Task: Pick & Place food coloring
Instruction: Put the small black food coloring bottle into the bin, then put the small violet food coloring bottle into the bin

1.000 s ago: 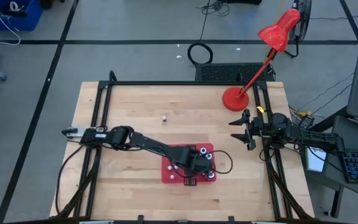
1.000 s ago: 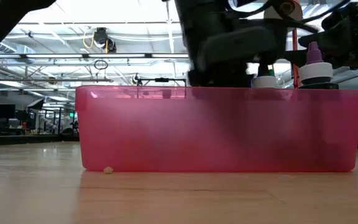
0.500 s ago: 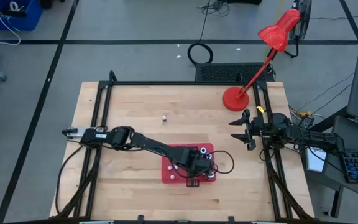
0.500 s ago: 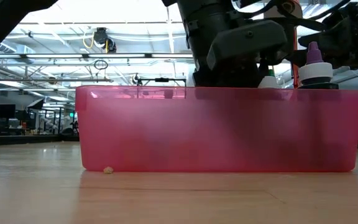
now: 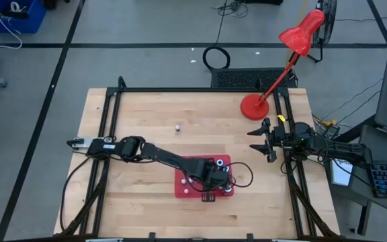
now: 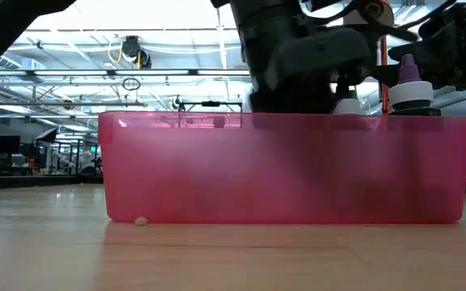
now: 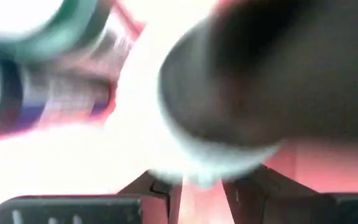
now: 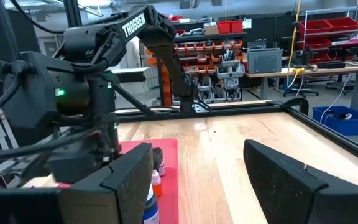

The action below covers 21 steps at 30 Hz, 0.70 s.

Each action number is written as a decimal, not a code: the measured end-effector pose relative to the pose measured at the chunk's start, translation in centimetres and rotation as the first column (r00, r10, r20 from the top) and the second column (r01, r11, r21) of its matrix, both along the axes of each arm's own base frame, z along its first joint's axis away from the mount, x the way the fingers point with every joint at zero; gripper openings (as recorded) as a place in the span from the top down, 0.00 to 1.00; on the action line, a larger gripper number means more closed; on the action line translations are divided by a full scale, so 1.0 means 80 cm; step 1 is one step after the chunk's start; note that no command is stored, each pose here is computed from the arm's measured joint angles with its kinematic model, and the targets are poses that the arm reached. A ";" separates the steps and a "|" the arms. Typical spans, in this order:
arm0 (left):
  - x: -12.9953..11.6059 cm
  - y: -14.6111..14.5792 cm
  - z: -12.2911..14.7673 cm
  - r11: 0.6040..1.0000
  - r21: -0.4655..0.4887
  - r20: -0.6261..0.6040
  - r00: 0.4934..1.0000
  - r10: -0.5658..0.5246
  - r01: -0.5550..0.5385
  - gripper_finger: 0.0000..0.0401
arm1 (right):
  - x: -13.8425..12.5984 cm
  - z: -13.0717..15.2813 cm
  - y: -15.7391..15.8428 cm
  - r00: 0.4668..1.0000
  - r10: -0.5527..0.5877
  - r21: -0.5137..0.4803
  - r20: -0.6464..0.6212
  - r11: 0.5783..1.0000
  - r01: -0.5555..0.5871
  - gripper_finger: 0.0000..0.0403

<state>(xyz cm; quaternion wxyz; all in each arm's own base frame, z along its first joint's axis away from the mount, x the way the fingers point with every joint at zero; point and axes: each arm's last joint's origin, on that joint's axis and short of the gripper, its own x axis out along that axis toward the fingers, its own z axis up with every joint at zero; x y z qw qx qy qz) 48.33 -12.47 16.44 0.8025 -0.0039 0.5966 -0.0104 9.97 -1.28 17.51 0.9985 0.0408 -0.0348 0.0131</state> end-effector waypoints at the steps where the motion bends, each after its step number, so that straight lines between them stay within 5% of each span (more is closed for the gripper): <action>1: 0.000 0.002 0.002 1.000 -0.003 0.000 1.000 0.004 -0.004 0.73 | 0.000 0.000 0.000 1.000 0.000 0.000 0.000 1.000 0.000 0.41; 15: -0.021 0.019 0.099 1.000 -0.027 0.134 0.991 0.007 -0.004 0.73 | 0.000 0.000 0.000 1.000 0.000 0.000 0.001 1.000 0.000 0.41; 21: -0.058 0.046 0.165 0.995 0.078 0.159 0.986 0.049 -0.062 0.73 | 0.000 0.000 0.000 1.000 0.000 -0.001 0.001 1.000 0.000 0.41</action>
